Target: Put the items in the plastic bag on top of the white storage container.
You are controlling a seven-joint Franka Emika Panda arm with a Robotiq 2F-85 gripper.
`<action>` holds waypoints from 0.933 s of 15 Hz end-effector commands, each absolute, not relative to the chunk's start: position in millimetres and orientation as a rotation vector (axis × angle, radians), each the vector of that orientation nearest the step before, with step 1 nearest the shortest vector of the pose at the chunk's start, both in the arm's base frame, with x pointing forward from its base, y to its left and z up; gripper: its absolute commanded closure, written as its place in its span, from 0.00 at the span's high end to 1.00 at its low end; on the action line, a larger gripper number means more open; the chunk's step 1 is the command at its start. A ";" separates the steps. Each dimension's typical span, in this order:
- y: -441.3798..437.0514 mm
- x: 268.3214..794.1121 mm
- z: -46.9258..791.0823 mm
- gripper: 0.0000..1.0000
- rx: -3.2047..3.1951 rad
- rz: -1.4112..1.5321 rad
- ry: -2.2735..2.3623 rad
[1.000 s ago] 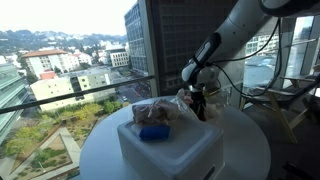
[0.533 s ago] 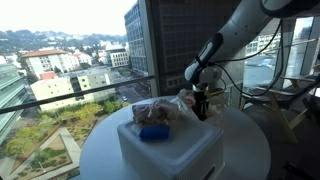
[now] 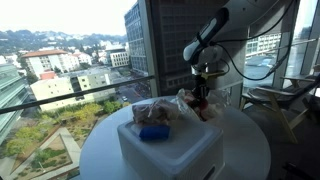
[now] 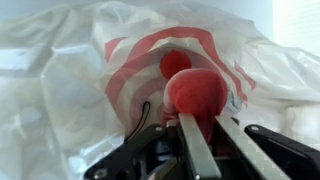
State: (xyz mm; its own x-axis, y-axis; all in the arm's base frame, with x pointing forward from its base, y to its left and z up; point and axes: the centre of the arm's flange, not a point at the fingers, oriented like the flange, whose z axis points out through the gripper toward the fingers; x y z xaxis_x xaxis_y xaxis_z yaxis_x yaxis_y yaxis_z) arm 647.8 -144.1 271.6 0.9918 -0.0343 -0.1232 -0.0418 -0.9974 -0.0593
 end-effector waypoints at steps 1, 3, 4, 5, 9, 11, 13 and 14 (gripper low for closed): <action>-117.5 633.9 366.5 0.04 -3.196 0.050 0.011; -94.1 631.3 412.7 0.04 -3.231 -0.109 -0.143; -77.0 629.1 434.1 0.04 -3.239 -0.154 -0.220; -60.3 626.1 455.9 0.04 -3.252 -0.205 -0.283; 29.8 605.7 522.5 0.04 -3.227 -0.359 -0.594; 79.0 598.7 530.1 0.04 -3.167 -0.388 -0.774; 122.7 597.3 519.9 0.04 -3.108 -0.389 -0.957; 139.9 599.6 508.7 0.04 -3.075 -0.357 -1.046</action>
